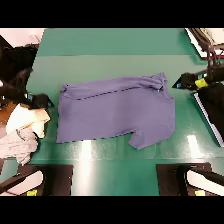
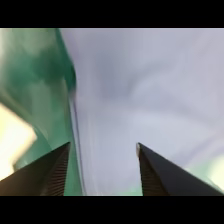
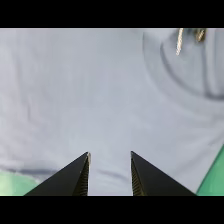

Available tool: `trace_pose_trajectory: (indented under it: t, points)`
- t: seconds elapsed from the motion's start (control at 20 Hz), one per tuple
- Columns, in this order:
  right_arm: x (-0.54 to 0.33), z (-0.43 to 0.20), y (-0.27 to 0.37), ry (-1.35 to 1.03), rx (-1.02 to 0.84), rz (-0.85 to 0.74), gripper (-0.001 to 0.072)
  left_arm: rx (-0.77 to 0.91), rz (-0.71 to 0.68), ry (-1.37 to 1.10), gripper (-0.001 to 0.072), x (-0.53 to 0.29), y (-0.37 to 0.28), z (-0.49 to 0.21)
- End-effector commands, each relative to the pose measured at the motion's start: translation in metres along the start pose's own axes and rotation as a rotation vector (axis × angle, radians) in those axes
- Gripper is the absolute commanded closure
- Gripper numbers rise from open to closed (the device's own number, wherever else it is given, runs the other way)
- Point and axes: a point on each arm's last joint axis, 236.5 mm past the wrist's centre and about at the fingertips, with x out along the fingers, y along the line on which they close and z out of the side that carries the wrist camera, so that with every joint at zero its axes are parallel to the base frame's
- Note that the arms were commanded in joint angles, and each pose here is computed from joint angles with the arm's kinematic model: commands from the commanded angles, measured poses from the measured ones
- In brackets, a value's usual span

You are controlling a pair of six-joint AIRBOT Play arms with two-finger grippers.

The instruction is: Fold the shirts.

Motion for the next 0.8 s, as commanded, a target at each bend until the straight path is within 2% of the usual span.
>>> trace_pose_trajectory:
  t: [0.0, 0.2, 0.75]
  points:
    - [0.011, -0.030, -0.001, 0.005, 0.025, 0.015, 0.0417, -0.066, -0.033, 0.121, 0.0200, 0.029, 0.003, -0.075]
    - [0.016, -0.048, -0.002, 0.026, 0.038, 0.016, 0.0417, -0.116, -0.038, 0.195, 0.0200, 0.054, 0.008, -0.113]
    - [0.015, -0.053, -0.001, 0.041, 0.036, 0.020, 0.0417, -0.167, -0.062, 0.202, 0.0213, 0.072, 0.007, -0.129]
